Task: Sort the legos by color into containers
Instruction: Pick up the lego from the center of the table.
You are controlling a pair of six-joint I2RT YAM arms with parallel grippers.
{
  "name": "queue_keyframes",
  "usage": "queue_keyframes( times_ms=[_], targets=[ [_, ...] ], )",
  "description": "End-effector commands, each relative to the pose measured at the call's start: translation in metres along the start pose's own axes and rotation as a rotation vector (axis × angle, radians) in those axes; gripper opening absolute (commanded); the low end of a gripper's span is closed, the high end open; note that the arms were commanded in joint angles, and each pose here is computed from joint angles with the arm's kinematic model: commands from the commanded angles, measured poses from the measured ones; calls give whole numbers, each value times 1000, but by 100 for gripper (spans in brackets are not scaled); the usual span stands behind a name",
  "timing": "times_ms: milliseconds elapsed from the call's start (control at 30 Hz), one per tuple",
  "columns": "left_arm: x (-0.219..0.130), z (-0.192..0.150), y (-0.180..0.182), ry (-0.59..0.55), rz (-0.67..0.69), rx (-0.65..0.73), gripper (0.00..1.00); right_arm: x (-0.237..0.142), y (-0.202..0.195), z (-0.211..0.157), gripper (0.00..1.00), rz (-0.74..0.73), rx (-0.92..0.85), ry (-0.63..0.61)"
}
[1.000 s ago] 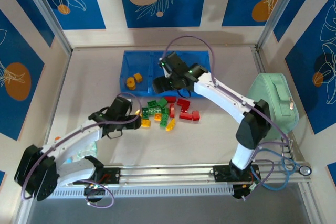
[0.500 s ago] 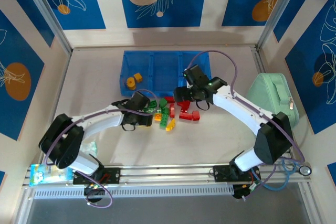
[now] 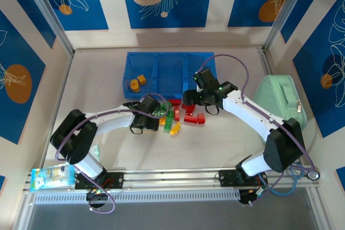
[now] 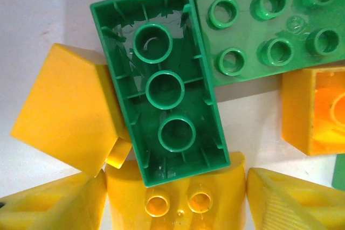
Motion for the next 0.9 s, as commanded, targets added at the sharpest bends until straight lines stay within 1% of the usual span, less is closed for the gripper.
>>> queue_keyframes(
  times_ms=[0,233,467,733,800,867],
  targets=[
    [5,-9,1,37,40,4,67,-4,2,-2,84,34,26,-14],
    [9,-16,4,59,82,22,65,-3,1,-4,84,32,29,-12],
    [9,-23,9,70,114,23,69,-3,0,-6,84,34,38,-12],
    [13,-29,8,88,130,31,68,-2,-1,-9,83,35,51,-11],
    [13,-31,8,91,133,36,66,-3,-1,-9,83,33,53,-13],
    [10,-30,9,83,140,34,60,-4,-2,-9,83,30,54,-14]
  ],
)
Point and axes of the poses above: each hand's point on the last joint's axis, 136 mm out from that joint toward the fingers, its own x axis out along the fingers, its own y axis along the line the jaws close on, z = x × y, the point moved 3 cm from there along -x, back along the fingers, and after that the axes turned 11 degrees about -x, right-handed, at the moved point
